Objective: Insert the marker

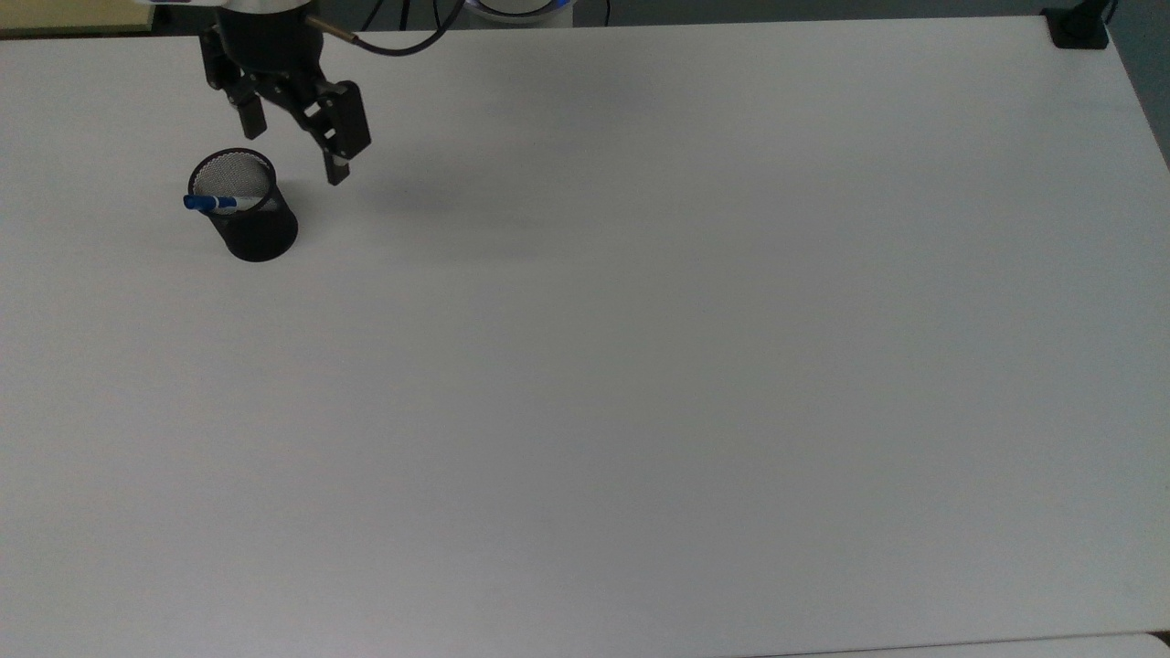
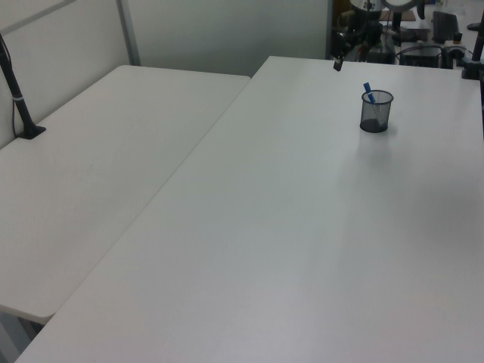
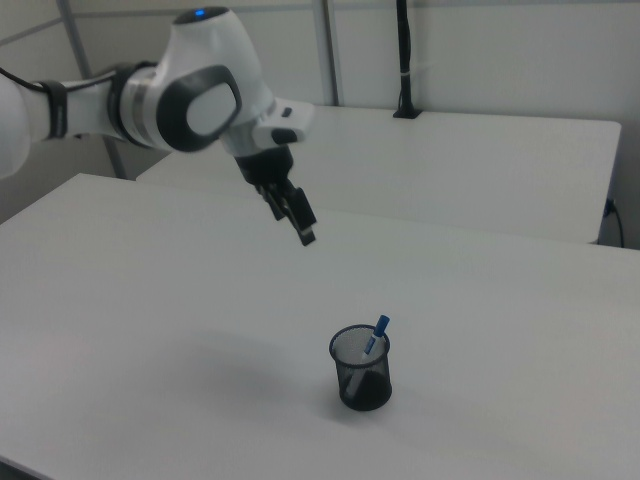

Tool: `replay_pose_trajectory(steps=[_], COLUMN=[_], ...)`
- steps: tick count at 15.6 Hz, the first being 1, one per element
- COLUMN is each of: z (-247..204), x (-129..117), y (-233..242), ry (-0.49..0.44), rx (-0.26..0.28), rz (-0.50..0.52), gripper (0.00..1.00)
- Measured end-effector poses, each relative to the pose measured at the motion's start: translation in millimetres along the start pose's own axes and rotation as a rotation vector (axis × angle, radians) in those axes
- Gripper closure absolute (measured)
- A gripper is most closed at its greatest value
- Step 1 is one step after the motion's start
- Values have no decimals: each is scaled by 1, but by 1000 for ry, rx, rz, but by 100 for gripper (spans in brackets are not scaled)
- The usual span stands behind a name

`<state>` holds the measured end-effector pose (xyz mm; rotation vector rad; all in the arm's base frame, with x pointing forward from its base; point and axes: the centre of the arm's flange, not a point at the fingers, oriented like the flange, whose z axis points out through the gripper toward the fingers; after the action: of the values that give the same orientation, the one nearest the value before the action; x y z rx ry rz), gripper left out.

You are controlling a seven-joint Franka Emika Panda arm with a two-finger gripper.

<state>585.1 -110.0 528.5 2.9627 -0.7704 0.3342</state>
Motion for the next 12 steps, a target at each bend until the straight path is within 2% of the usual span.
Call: replay_pose_trajectory(steps=[3,6,9,12], z=[-22,-41,-54,-52], x=[-14,-27,-32,-29], y=[-40,-65,-76,-72], ry=[-98,-170,-180,-183], rx=[-26,-41,-33,-34], rz=[-92,-245,-371,-405], gripper=[0,0,0,0])
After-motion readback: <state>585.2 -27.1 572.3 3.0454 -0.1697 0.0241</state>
